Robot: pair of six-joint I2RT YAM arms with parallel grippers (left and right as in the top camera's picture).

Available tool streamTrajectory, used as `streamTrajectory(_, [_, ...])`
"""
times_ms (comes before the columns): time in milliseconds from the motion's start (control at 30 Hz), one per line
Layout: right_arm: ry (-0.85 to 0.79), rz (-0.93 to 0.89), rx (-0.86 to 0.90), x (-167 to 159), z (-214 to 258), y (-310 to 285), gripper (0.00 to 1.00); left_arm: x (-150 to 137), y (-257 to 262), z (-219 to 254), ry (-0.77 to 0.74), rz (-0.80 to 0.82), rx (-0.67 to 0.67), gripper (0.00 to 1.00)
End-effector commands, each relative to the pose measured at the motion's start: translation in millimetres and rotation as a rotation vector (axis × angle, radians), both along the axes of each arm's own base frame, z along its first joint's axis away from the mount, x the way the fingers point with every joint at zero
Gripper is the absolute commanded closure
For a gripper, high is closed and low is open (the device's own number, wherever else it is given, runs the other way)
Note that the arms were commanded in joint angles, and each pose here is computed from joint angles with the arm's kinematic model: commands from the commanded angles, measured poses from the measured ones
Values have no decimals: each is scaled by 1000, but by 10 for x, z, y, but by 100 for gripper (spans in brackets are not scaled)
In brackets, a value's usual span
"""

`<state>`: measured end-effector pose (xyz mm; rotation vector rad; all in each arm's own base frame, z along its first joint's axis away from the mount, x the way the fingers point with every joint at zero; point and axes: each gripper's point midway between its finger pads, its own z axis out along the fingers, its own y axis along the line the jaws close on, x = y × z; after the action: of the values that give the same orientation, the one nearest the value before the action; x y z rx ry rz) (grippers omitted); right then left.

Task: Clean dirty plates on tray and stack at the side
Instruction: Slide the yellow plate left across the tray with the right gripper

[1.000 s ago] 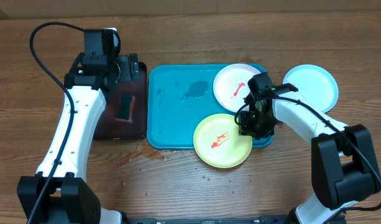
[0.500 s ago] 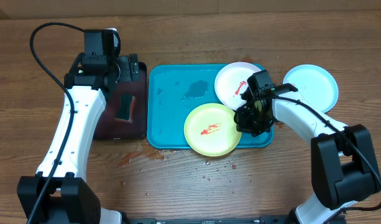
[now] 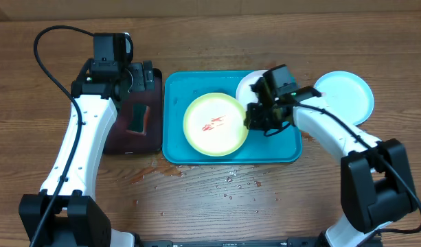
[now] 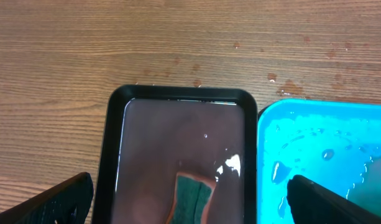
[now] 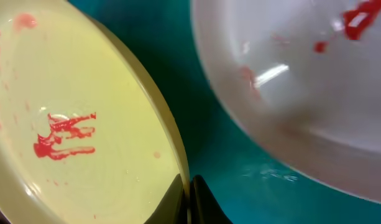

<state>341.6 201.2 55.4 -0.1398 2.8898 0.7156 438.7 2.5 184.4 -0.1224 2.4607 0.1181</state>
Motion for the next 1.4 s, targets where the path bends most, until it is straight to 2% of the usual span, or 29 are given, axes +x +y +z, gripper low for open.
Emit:
streamTrajectory(0, [-41, 48, 37, 27, 104, 208, 96, 29, -23, 182, -44, -13, -7, 0])
streamTrajectory(267, [-152, 31, 0, 248, 126, 226, 96, 27, -26, 180, -44, -5, -16, 0])
streamTrajectory(733, [-183, -10, -17, 462, -111, 246, 95, -14, -34, 144, -23, 2, -29, 0])
streamTrajectory(800, [-180, -10, -17, 461, -126, 248, 87, -22, -34, 138, -19, 2, -29, 0])
streamTrajectory(867, [-180, -8, -14, 460, -124, 254, 68, -36, -33, 126, -12, 3, -28, 0])
streamTrajectory(1033, [-182, -5, -6, 505, 17, 286, 64, -57, -59, 107, 0, -7, -40, 0])
streamTrajectory(1267, [-248, 70, -29, 666, 785, 276, 31, -65, -120, 92, 8, -30, -67, 0])
streamTrajectory(1333, [-272, 99, -44, 700, 1015, 245, 26, -86, -115, 76, 19, -29, -65, 0])
streamTrajectory(1367, [-282, 106, -51, 715, 1101, 226, 21, -99, -110, 60, 27, -33, -58, 0])
